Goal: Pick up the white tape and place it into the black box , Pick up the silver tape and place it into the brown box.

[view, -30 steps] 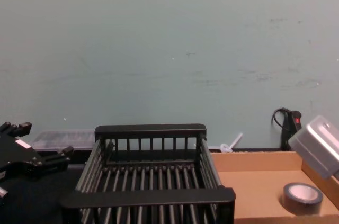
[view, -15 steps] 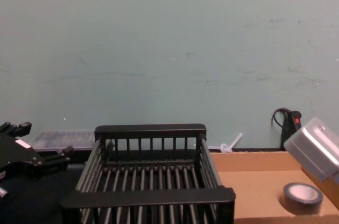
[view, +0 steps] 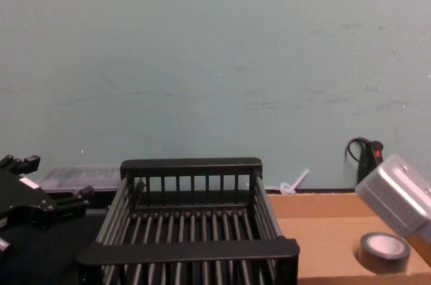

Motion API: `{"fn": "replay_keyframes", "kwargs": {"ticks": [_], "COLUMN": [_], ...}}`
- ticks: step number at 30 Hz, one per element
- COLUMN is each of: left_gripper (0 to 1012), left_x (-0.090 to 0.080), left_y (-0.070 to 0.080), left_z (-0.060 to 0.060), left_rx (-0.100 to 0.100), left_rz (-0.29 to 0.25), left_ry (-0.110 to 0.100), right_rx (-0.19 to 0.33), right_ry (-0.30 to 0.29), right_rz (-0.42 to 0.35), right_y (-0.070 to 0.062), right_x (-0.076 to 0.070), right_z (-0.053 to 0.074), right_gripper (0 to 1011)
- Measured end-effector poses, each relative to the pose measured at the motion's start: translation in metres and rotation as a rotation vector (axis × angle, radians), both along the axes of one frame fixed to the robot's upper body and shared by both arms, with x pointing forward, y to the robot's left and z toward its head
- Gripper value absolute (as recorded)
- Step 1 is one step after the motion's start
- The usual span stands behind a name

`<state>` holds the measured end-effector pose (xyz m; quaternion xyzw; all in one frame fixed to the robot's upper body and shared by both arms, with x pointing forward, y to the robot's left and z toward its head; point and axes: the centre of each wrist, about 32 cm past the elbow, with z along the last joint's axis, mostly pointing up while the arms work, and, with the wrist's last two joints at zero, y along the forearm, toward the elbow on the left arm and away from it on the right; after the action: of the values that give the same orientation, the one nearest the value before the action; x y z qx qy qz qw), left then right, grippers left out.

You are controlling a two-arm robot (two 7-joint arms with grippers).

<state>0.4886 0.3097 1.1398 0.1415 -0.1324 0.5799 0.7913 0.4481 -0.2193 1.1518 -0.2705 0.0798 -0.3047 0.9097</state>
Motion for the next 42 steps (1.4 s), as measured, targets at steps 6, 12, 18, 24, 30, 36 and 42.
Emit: {"fn": "replay_keyframes", "kwargs": {"ticks": [6,12,18,24,30,36,42], "left_gripper": [1001,1001,1001,1001,1001,1001,1001], "left_x": [0.0000,0.0000,0.0000,0.0000,0.0000,0.0000,0.0000], "left_y": [0.0000,0.0000,0.0000,0.0000,0.0000,0.0000,0.0000], "left_z": [0.0000,0.0000,0.0000,0.0000,0.0000,0.0000,0.0000], "left_rx": [0.000,0.000,0.000,0.000,0.000,0.000,0.000], "left_rz": [0.000,0.000,0.000,0.000,0.000,0.000,0.000], "left_ry": [0.000,0.000,0.000,0.000,0.000,0.000,0.000], "right_rx": [0.001,0.000,0.000,0.000,0.000,0.000,0.000], "right_ry": [0.001,0.001,0.000,0.000,0.000,0.000,0.000], "right_rz": [0.002,0.001,0.001,0.000,-0.001,-0.001,-0.001], "right_y": [0.0004,0.0003,0.0002,0.0001,0.0000,0.0000,0.0000], "right_x": [0.0000,0.0000,0.0000,0.0001,0.0001,0.0001,0.0002], "right_z": [-0.0002,-0.0005,-0.0006,-0.0005,-0.0005,-0.0004,-0.0005], "right_gripper": [1002,1003,1002,1002,964,836,625]}}
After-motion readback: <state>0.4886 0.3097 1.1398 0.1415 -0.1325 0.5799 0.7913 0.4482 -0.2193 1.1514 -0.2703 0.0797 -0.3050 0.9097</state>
